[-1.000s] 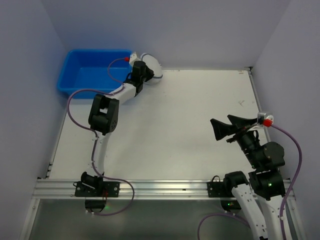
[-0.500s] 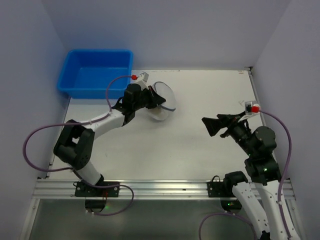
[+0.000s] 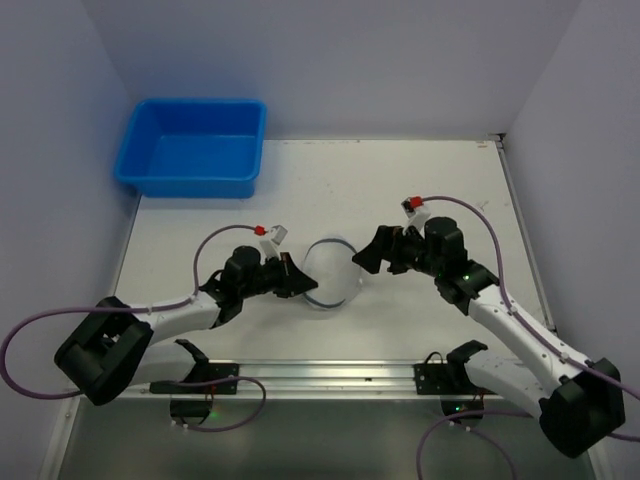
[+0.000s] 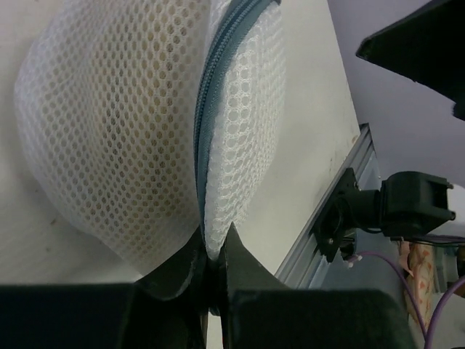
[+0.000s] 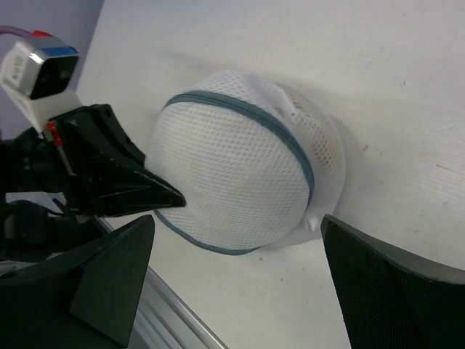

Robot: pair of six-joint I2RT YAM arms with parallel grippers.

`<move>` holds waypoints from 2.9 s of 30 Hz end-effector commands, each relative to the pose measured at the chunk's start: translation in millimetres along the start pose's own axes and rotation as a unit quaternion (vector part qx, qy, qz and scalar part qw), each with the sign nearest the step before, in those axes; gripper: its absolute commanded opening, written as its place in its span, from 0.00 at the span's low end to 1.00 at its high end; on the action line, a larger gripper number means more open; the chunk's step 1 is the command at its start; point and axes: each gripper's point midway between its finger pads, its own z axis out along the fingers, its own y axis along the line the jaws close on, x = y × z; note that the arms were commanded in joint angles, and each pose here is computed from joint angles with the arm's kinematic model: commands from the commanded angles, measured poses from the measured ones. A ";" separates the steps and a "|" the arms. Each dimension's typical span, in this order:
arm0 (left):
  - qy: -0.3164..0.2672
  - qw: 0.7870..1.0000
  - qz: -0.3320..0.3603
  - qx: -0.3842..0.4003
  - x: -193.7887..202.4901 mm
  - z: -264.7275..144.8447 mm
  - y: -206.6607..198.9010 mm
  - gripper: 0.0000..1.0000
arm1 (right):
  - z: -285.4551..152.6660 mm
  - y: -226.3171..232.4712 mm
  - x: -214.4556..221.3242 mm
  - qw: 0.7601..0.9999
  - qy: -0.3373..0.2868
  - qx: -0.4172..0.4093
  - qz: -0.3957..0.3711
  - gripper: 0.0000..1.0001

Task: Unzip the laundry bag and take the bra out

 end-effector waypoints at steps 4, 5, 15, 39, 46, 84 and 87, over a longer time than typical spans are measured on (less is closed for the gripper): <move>-0.018 0.998 -0.019 -0.049 20.0 -16.9 34.4 0.13 | 30.8 -24.6 19.0 0.999 0.024 0.035 0.003 0.91; -0.021 0.998 -0.021 -0.055 19.8 -18.5 37.6 0.14 | 34.5 -28.3 25.4 0.999 0.038 0.039 0.003 0.89; -0.015 0.995 -0.034 -0.098 4.3 -22.9 69.4 0.18 | 40.3 -22.1 57.8 0.993 0.114 -0.017 -0.026 0.72; 0.029 0.995 -0.059 -0.077 -6.4 -17.5 60.1 0.22 | 85.0 -32.5 49.3 0.990 0.113 0.045 -0.067 0.29; 0.032 0.995 -0.062 -0.074 -8.5 -17.7 56.7 0.20 | 97.7 -35.3 55.0 0.988 0.131 0.044 -0.068 0.26; 0.057 0.994 -0.055 -0.076 0.3 -27.5 54.6 0.16 | 123.1 -20.8 46.3 0.986 0.111 -0.011 -0.121 0.12; 0.058 0.994 -0.051 -0.081 -1.6 -29.4 55.2 0.15 | 120.0 -18.9 44.8 0.986 0.108 -0.014 -0.124 0.00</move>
